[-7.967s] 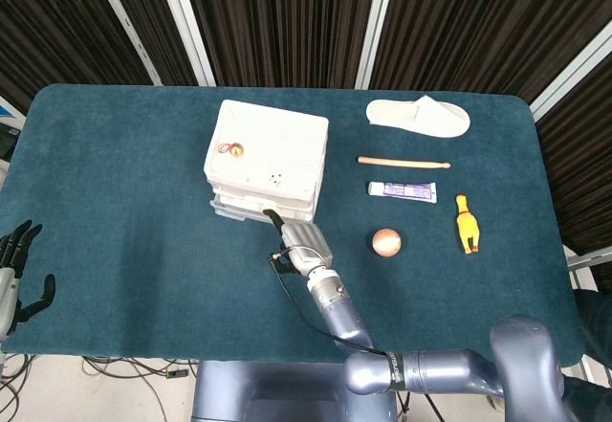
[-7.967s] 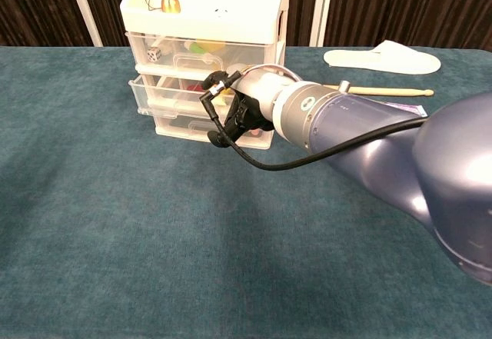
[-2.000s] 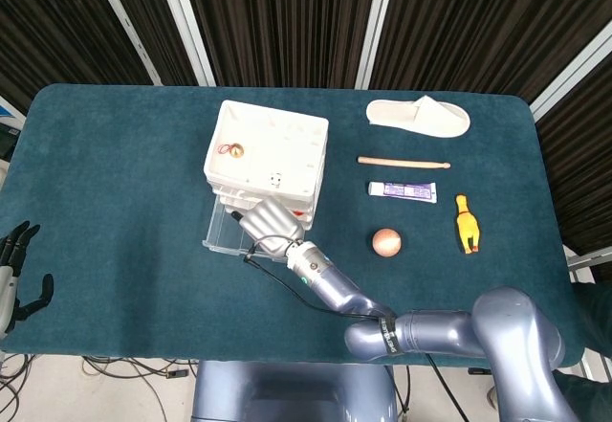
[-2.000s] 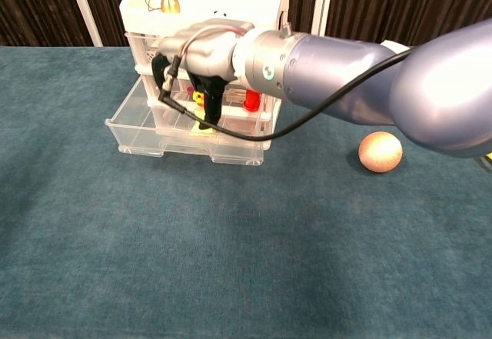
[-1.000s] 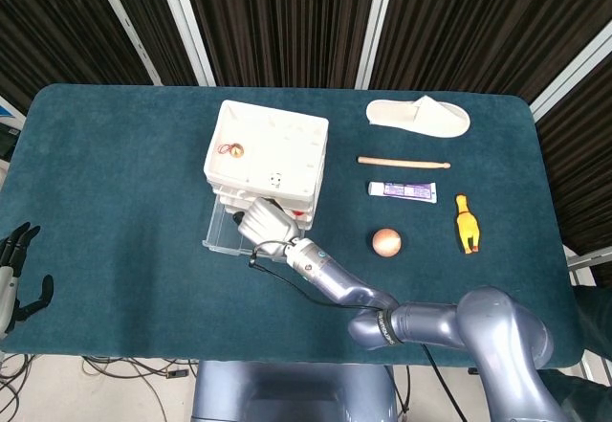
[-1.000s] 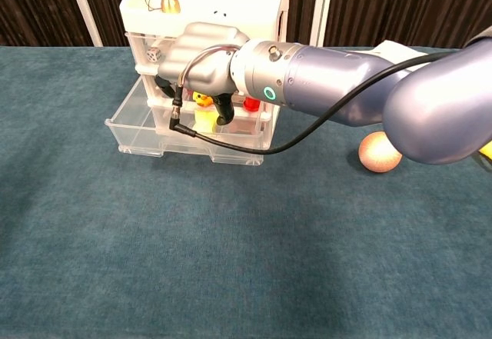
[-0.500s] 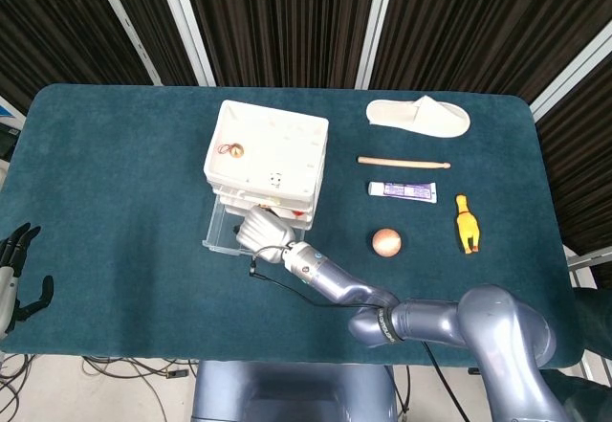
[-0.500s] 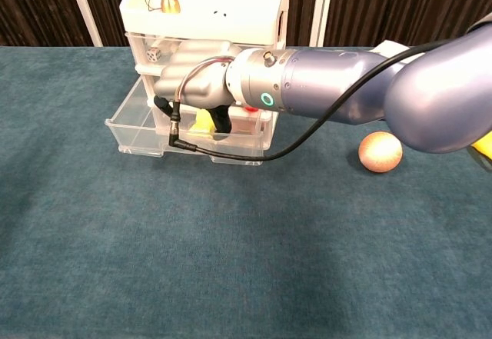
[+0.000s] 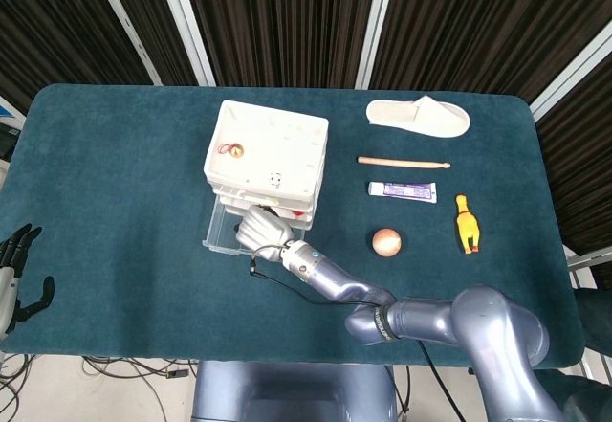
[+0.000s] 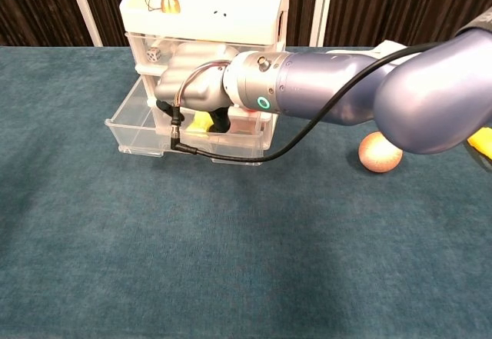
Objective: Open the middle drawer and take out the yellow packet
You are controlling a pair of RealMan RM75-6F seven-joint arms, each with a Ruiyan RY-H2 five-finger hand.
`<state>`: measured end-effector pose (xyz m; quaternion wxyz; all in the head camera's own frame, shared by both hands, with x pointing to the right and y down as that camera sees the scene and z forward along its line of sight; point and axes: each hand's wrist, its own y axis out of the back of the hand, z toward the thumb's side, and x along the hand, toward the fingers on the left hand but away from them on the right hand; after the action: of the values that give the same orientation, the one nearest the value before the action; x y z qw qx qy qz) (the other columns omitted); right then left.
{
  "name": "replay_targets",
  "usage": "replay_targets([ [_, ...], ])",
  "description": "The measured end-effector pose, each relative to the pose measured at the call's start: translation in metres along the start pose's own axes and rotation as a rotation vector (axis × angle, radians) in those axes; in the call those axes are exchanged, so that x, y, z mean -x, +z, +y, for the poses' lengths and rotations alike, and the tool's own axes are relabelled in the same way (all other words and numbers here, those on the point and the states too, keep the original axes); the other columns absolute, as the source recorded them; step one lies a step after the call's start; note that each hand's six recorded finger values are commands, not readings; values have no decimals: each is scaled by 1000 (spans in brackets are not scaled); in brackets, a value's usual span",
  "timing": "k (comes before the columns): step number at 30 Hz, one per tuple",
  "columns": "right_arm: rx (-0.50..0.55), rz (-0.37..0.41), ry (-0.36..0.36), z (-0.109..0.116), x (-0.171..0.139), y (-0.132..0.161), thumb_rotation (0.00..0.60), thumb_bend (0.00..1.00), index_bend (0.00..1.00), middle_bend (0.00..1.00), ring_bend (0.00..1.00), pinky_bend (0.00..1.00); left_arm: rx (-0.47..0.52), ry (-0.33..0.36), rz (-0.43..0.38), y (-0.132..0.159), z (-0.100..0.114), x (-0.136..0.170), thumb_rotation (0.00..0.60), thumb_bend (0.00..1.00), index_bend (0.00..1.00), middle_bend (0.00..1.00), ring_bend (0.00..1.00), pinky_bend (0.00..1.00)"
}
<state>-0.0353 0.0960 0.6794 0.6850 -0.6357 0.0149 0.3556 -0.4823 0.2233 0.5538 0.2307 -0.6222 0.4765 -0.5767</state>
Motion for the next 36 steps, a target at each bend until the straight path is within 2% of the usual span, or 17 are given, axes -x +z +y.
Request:
replay_targets([
  [3,8,0,2,1,1,1,600,423,407,1000,1000,1000,0,-1,1,0,0,0,600,511,17,0,0,0],
  [14,12,-9,10,1,3,-1,600,394,411,1000,1000,1000,1,-12,2,0,-1,0,600,511,17,0,0,0],
  [24,18,-12,47,-1,4,-2,600,384,412,1000,1000,1000,0,-15,4,0,-1,0,600,511,16,0,0,0],
  [36,36,-8,60,-2,4,0,600,383,460,1000,1000,1000,0,-18,6,0,-1,0,600,511,17,0,0,0],
])
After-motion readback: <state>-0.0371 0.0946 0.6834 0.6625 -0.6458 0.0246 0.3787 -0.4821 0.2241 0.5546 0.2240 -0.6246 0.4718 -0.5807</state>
